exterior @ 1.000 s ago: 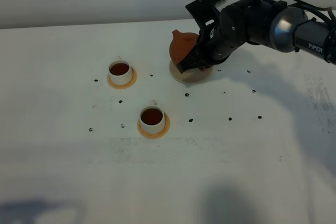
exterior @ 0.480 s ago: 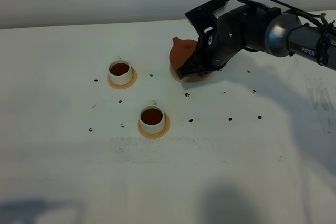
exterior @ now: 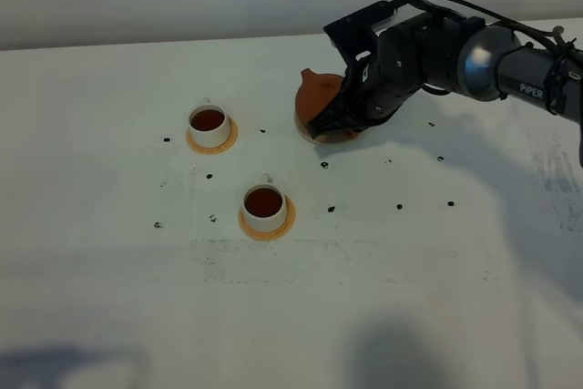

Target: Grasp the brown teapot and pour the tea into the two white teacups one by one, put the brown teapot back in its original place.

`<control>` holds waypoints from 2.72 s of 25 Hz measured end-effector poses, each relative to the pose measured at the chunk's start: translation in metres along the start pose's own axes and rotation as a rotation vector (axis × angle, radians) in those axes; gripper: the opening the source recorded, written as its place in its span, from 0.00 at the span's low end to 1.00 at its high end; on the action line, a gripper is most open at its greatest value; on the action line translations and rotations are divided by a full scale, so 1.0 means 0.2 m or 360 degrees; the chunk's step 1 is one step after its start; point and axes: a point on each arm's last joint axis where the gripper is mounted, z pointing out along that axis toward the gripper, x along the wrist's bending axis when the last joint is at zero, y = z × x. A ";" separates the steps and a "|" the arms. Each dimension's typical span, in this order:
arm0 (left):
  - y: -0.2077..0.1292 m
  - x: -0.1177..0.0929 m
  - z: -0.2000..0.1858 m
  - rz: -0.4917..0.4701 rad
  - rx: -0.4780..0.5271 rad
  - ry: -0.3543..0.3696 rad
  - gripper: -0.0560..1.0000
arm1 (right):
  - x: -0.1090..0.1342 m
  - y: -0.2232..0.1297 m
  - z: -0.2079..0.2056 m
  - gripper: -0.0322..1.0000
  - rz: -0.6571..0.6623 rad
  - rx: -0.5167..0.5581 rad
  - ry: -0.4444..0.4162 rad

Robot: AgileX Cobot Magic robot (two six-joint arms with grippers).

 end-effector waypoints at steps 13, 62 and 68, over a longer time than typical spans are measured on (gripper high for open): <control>0.00 0.00 0.00 0.0000 0.0000 0.0000 0.57 | -0.03 -0.01 0.00 0.46 0.0045 0.0018 -0.0015; 0.00 0.00 0.00 0.0000 0.0000 0.0000 0.57 | -0.02 -1.41 -1.69 0.42 0.0379 -0.0447 -0.0196; 0.00 0.00 0.00 0.0010 0.0000 0.0000 0.57 | 0.02 -1.62 -1.67 0.39 0.0182 -0.0665 -0.0139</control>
